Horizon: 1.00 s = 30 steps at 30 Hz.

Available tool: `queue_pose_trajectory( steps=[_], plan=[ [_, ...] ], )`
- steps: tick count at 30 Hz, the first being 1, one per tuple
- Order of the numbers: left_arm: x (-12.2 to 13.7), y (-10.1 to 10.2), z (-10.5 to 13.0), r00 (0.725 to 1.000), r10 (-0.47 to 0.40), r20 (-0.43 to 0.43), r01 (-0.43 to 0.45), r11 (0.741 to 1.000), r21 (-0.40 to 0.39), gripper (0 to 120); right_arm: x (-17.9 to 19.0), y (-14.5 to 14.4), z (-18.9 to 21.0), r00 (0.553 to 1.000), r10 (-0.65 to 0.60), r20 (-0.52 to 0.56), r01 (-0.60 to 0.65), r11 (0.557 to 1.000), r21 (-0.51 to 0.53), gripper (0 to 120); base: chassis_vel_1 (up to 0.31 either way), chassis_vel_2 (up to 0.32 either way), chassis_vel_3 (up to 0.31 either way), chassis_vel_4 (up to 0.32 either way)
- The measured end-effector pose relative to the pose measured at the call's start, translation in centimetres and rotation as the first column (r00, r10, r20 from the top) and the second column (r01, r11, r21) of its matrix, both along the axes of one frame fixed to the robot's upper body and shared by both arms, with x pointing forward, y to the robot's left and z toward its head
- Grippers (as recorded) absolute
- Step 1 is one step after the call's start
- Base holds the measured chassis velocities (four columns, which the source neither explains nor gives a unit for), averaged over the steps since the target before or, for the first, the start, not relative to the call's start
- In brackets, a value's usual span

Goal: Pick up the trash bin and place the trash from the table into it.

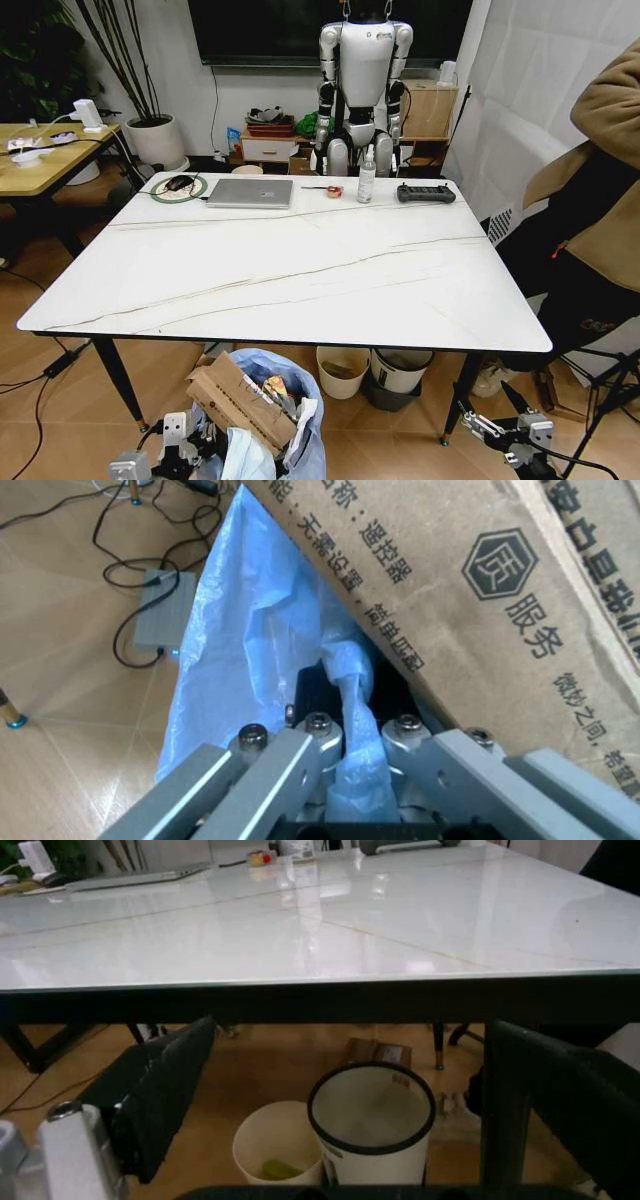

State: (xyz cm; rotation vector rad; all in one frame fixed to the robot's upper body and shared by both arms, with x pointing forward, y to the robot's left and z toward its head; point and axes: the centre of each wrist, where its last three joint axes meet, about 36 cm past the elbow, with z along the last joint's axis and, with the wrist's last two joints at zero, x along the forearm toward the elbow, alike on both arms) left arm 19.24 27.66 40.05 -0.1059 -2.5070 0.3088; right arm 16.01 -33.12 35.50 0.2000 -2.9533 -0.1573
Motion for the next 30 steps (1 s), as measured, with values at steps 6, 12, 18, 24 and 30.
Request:
queue_pose_trajectory(
  steps=[6,12,18,24,30],
  plan=[
    [0.1,0.2,-0.6,1.0,0.003,-0.006,-0.003,1.0,0.003,0,0.0,0.0,0.0,1.0,0.0,0.0,0.0,1.0,0.0,100,0.0,0.0,0.0,0.0],
    [0.2,0.2,-1.1,1.0,0.004,-0.014,-0.004,1.0,0.007,0,0.0,0.0,0.0,1.0,0.0,0.0,0.0,1.0,0.0,100,0.0,0.0,0.0,0.0],
    [0.2,0.4,-1.5,1.0,0.002,-0.02,-0.002,1.0,0.02,0,0.0,0.0,0.0,1.0,0.0,0.0,0.0,1.0,0.0,100,0.0,0.0,0.0,0.0],
    [0.2,0.7,-1.6,1.0,0.007,-0.017,-0.006,1.0,0.024,0,0.0,0.0,0.0,1.0,0.0,0.0,0.0,1.0,0.0,100,0.0,0.0,0.0,0.0],
    [0.3,0.9,-2.2,1.0,0.009,-0.022,-0.008,0.999,0.033,0,0.0,0.0,0.0,1.0,0.0,0.0,0.0,1.0,0.0,100,0.0,0.0,0.0,0.0]
  ],
)
